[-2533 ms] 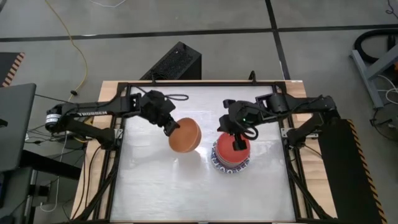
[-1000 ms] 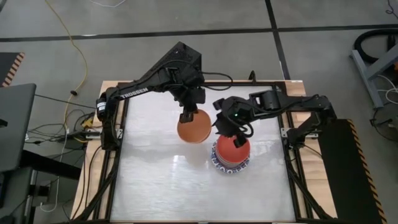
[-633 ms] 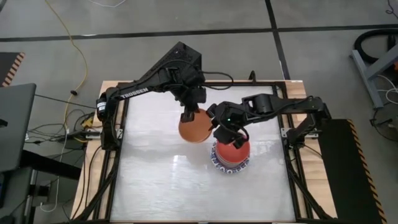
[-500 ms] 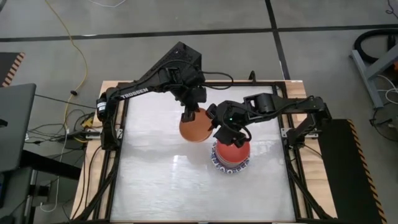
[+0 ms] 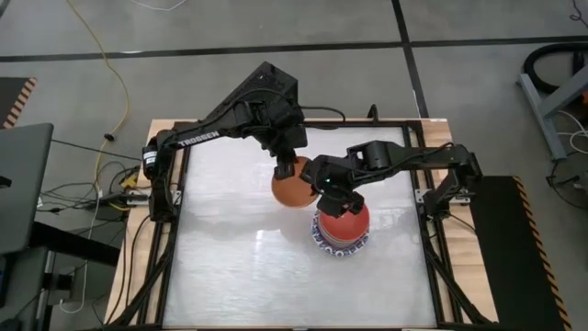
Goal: Nest bowls inside each other by size order
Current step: Stack the light orange bowl into the orange bowl
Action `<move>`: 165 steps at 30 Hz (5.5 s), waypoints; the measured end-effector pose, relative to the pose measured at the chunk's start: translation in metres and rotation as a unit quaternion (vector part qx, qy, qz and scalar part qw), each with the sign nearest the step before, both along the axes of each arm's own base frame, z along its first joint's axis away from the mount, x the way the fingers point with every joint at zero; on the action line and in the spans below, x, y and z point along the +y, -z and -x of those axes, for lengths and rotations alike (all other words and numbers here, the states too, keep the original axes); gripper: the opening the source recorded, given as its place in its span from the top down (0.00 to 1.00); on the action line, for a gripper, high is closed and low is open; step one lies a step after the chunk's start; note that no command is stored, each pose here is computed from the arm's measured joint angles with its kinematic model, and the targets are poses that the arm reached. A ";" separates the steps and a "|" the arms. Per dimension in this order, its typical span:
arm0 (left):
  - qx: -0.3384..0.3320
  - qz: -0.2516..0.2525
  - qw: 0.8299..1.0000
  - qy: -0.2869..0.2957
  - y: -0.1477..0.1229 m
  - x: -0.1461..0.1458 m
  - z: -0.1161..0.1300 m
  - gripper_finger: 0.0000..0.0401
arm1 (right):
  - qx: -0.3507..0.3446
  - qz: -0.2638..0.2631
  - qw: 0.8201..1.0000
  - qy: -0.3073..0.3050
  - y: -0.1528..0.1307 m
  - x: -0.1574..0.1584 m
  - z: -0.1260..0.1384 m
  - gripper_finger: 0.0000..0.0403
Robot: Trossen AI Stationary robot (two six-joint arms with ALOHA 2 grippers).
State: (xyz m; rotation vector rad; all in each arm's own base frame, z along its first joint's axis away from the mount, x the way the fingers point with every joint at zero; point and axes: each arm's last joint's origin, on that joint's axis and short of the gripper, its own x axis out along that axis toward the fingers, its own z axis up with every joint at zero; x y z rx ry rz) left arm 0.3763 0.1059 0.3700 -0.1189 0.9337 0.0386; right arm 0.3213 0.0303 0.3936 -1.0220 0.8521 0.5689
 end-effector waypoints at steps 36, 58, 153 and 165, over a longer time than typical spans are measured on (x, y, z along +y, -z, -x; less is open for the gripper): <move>0.009 0.026 0.994 -0.108 0.000 -0.013 -0.004 1.00 | 0.090 0.065 0.994 0.009 0.011 -0.004 0.012 0.88; -0.014 -0.028 0.999 0.022 -0.009 -0.018 -0.005 0.58 | 0.096 0.040 0.993 0.059 0.012 -0.012 0.012 0.97; -0.190 -0.003 0.966 -0.177 0.014 -0.040 0.214 0.43 | 0.083 -0.177 0.906 0.375 0.048 0.082 0.085 0.97; -0.190 -0.002 0.966 -0.175 0.014 -0.040 0.214 0.43 | 0.073 -0.215 0.891 0.393 0.051 0.096 0.080 0.97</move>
